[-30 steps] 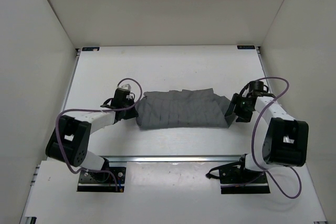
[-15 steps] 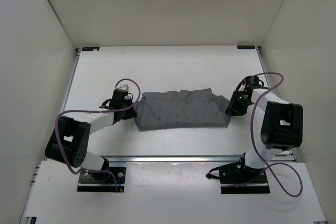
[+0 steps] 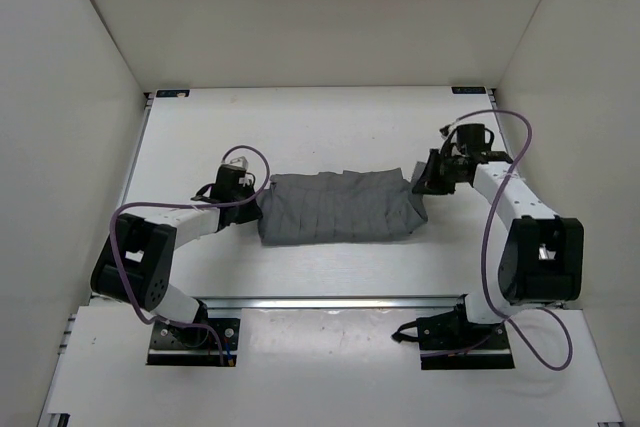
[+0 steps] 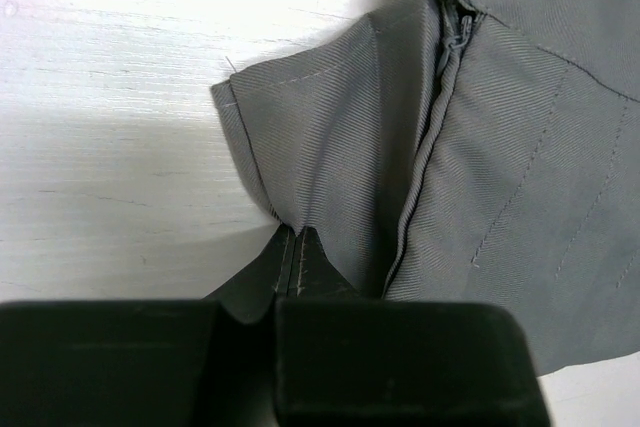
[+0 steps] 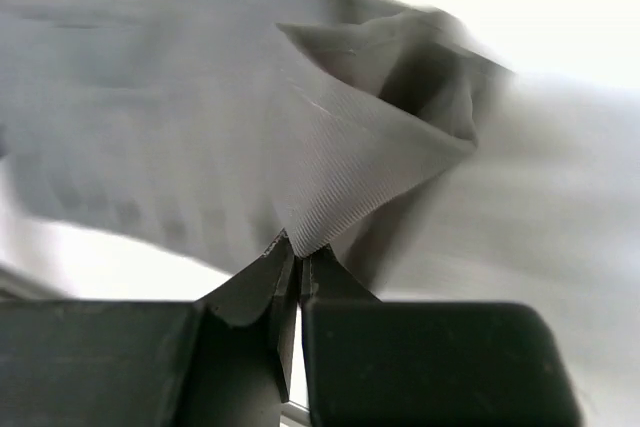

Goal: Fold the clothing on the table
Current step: Fold the skirt

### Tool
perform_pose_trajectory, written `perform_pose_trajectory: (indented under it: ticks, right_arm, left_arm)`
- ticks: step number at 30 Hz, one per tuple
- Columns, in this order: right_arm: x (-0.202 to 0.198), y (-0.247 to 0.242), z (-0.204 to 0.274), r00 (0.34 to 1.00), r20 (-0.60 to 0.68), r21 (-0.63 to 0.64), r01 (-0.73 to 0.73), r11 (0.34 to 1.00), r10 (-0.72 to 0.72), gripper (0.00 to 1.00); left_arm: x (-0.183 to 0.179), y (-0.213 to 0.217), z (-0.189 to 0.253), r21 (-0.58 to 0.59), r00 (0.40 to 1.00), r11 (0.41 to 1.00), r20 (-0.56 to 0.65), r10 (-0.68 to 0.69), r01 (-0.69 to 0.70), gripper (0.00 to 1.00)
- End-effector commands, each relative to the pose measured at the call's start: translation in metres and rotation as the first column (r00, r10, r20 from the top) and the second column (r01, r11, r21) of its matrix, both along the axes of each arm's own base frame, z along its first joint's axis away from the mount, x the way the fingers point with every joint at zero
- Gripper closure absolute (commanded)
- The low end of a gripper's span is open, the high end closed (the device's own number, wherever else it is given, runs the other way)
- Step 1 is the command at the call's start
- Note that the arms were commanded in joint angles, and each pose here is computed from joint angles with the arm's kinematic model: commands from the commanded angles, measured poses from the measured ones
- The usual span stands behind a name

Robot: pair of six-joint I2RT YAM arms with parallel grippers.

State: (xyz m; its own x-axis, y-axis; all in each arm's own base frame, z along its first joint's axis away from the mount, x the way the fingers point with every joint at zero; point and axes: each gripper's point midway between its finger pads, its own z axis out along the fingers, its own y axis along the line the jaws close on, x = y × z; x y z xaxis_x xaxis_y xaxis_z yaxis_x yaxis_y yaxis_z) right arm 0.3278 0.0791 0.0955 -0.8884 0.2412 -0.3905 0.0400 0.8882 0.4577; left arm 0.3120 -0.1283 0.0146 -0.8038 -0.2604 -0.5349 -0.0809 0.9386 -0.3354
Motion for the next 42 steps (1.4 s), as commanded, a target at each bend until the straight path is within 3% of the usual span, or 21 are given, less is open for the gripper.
perform_pose_trajectory:
  ticks: [1,7,13,16,19,25,38,42]
  right_arm:
    - [0.012,0.048,0.066,0.974,0.186,0.117,-0.154,0.981,0.130,1.00]
    - [0.005,0.126,0.120,0.891,0.360,0.215,-0.369,0.904,0.278,1.00]
    - [-0.017,0.218,0.166,0.770,0.497,0.297,-0.584,0.755,0.400,1.00]
    - [-0.037,0.267,0.173,0.712,0.527,0.321,-0.672,0.668,0.463,1.00]
    - [-0.042,0.301,0.170,0.687,0.535,0.324,-0.704,0.632,0.491,1.00]
    - [-0.058,0.345,0.140,0.674,0.492,0.413,-0.738,0.534,0.551,1.00]
    - [-0.058,0.379,0.066,0.710,0.346,0.483,-0.695,0.533,0.613,1.00]
    - [-0.061,0.374,0.046,0.735,0.271,0.488,-0.661,0.570,0.621,1.00]
  left_arm:
    - [-0.017,-0.005,-0.008,0.003,0.997,0.999,-0.067,-0.041,0.041,1.00]
    - [-0.019,-0.006,-0.009,-0.004,0.996,0.999,-0.072,-0.048,0.047,1.00]
    - [-0.022,-0.004,-0.011,-0.004,0.997,0.999,-0.070,-0.042,0.042,1.00]
    - [-0.022,-0.004,-0.011,-0.013,0.997,0.999,-0.066,-0.032,0.032,1.00]
    - [-0.022,-0.007,-0.011,-0.036,0.998,0.999,-0.063,-0.032,0.030,1.00]
    - [-0.029,-0.009,-0.017,-0.046,0.997,0.999,-0.073,-0.028,0.025,1.00]
    - [-0.033,-0.007,-0.015,-0.079,0.999,0.997,-0.044,-0.002,-0.002,1.00]
    - [-0.032,-0.006,-0.011,-0.093,0.999,0.996,-0.032,-0.002,-0.001,1.00]
